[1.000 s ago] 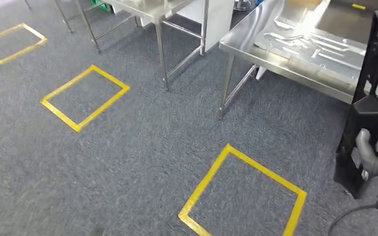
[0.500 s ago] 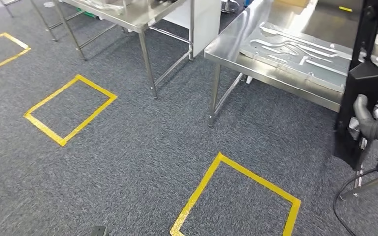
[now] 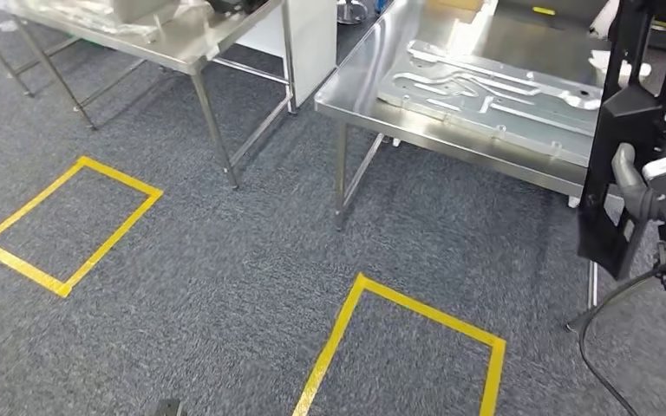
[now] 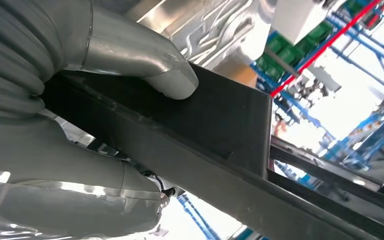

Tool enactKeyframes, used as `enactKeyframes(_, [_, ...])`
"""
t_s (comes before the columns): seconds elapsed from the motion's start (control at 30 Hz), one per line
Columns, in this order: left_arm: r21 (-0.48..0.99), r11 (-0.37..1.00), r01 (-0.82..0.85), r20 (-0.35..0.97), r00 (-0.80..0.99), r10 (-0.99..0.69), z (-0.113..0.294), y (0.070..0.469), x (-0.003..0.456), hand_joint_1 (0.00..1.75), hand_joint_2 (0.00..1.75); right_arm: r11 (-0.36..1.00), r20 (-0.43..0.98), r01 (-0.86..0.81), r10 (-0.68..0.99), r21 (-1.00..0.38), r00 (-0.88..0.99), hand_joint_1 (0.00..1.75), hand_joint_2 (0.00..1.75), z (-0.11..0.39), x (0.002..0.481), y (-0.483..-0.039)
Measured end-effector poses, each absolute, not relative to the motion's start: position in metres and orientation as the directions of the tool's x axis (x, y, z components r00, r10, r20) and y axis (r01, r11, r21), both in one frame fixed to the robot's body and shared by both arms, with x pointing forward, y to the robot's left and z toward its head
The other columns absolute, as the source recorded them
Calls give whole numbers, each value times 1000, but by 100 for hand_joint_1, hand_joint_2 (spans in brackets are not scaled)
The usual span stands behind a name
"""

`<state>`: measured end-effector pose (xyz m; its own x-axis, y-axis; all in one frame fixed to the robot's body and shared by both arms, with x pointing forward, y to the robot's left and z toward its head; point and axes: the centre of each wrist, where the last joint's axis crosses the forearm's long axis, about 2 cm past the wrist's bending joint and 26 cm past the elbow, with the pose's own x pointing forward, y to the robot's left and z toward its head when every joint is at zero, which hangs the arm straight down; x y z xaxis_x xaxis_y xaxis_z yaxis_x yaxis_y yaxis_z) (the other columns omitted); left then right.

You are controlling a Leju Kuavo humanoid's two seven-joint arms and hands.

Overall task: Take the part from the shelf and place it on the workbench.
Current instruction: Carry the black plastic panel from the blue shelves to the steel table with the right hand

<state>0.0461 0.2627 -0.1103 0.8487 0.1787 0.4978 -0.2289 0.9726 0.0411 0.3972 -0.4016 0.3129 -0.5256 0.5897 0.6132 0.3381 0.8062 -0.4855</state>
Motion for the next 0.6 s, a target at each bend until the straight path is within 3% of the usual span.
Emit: enactKeyframes(0.6, [38, 964, -263, 487, 847, 212, -110, 263, 46, 0, 0, 735, 565, 308, 667, -603, -486, 175, 175, 356, 443, -361])
